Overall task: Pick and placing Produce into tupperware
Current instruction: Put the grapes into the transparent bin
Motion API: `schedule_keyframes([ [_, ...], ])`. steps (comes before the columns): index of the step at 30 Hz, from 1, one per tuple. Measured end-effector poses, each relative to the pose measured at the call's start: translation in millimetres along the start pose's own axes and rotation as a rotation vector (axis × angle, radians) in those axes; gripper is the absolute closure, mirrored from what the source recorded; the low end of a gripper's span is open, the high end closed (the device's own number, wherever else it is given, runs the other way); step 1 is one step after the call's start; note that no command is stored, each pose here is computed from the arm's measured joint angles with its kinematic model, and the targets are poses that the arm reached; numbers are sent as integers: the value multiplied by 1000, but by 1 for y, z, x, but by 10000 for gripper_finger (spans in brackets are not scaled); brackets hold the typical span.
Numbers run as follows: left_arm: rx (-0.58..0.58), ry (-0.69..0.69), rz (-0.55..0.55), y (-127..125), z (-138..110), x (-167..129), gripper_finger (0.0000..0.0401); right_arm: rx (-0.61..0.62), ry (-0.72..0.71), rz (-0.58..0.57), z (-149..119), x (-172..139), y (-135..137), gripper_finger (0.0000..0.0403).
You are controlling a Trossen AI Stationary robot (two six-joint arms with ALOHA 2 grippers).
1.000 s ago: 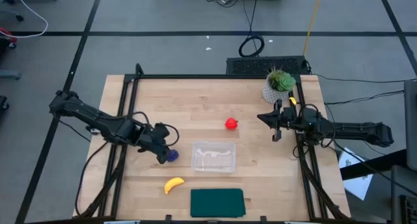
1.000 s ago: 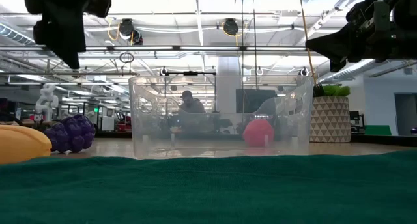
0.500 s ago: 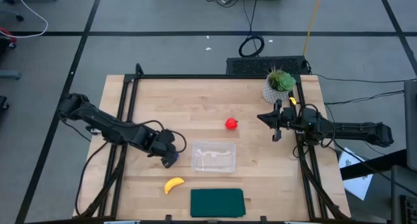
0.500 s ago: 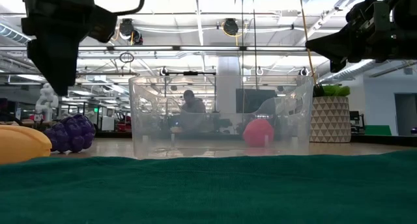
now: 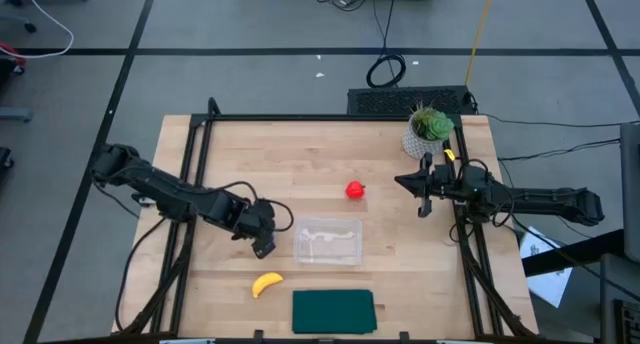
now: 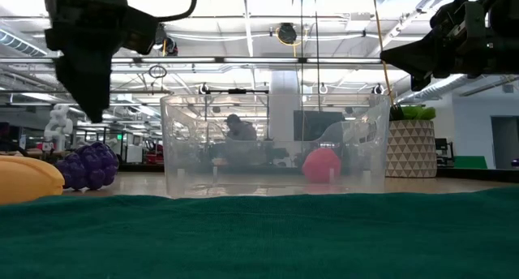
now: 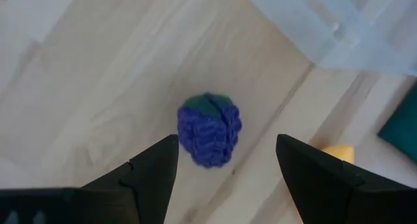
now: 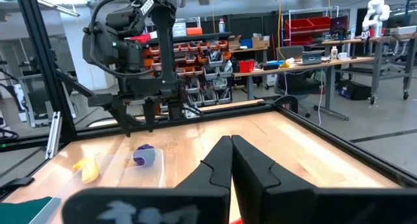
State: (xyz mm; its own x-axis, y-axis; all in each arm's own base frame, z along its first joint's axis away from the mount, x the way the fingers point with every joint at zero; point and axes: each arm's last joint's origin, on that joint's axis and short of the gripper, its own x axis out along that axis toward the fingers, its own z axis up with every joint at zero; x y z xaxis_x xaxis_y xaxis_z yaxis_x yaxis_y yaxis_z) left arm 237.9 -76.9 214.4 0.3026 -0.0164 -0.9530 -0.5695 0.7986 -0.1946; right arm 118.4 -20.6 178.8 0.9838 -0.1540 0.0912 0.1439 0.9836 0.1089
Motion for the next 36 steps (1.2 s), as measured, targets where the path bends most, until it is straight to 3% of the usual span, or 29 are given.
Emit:
schedule_keyframes([
  [7,146,-49,-43,-3,6,0,137,0,0,0,0,0,0,403],
  [17,-27,-37,-35,4,14,1,132,-1,0,0,0,0,0,403],
  [20,-25,-19,-49,3,13,1,110,-2,1,0,0,0,0,403],
  [28,-12,7,-60,2,10,1,9,-2,18,-2,-2,0,0,403],
  [36,-30,42,12,6,7,5,12,-3,18,-2,-2,0,0,403],
])
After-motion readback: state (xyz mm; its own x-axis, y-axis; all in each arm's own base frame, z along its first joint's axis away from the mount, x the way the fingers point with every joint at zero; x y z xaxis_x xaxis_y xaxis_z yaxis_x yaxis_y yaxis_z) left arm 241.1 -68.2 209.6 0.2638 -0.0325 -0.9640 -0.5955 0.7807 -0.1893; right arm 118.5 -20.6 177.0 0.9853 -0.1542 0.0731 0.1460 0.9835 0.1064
